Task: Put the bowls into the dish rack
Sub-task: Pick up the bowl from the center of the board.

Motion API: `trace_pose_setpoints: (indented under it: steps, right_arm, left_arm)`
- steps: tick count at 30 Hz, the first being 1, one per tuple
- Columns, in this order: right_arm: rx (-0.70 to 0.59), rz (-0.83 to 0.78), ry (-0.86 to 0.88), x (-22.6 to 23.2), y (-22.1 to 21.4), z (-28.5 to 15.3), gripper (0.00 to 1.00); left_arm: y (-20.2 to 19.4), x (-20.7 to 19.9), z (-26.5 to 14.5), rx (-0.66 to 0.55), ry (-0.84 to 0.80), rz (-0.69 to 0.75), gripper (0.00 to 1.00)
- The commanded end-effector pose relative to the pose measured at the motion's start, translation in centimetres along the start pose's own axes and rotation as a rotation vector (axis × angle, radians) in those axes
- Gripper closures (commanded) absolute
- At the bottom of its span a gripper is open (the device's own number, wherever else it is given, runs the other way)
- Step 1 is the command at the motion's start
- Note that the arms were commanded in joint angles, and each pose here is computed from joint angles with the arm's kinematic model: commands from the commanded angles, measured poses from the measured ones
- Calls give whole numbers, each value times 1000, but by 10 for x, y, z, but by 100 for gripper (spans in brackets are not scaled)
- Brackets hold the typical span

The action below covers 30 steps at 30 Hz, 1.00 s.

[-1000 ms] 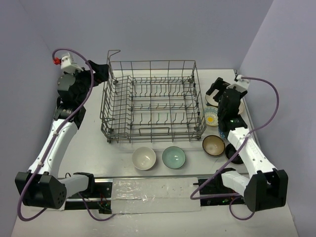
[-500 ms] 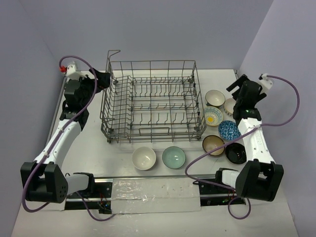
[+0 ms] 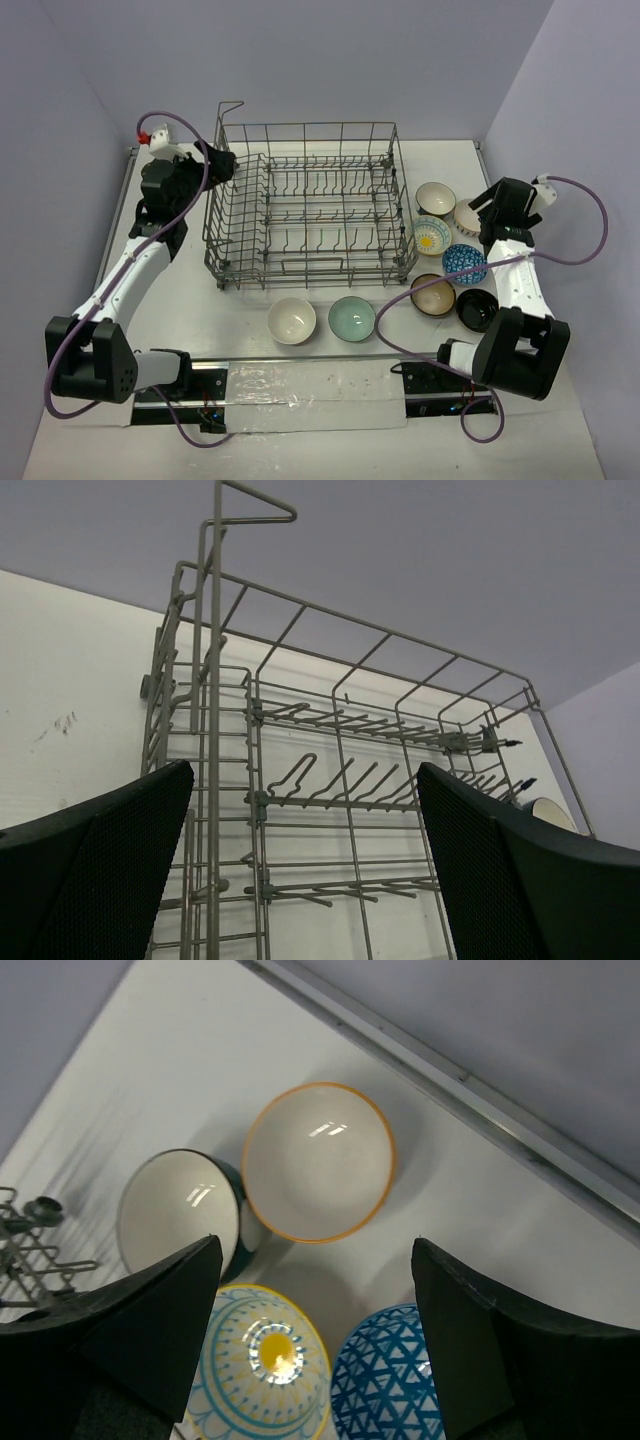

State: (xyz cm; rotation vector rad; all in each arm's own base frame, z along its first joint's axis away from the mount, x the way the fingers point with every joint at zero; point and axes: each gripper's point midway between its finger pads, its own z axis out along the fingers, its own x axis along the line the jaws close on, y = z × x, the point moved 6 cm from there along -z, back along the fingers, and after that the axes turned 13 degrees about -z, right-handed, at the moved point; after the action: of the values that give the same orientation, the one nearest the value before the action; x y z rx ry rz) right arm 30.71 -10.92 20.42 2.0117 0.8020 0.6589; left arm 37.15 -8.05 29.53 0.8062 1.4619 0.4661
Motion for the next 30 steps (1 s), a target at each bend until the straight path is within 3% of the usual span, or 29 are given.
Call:
trace_pose_setpoints:
  steps: [1, 12, 16, 30]
  right_arm:
    - [36, 36, -45, -14, -10, 8, 18]
    - [145, 52, -71, -26, -43, 34, 26]
    - [190, 54, -75, -24, -52, 48, 34]
    - [231, 86, -87, -33, -59, 64, 38]
  left_arm:
    - [12, -23, -1, -27, -80, 59, 1]
    - [-16, -38, 5, 32, -112, 106, 1]
    - [-20, -45, 1, 27, -106, 137, 1]
    - [-47, -71, -19, 14, -128, 235, 1]
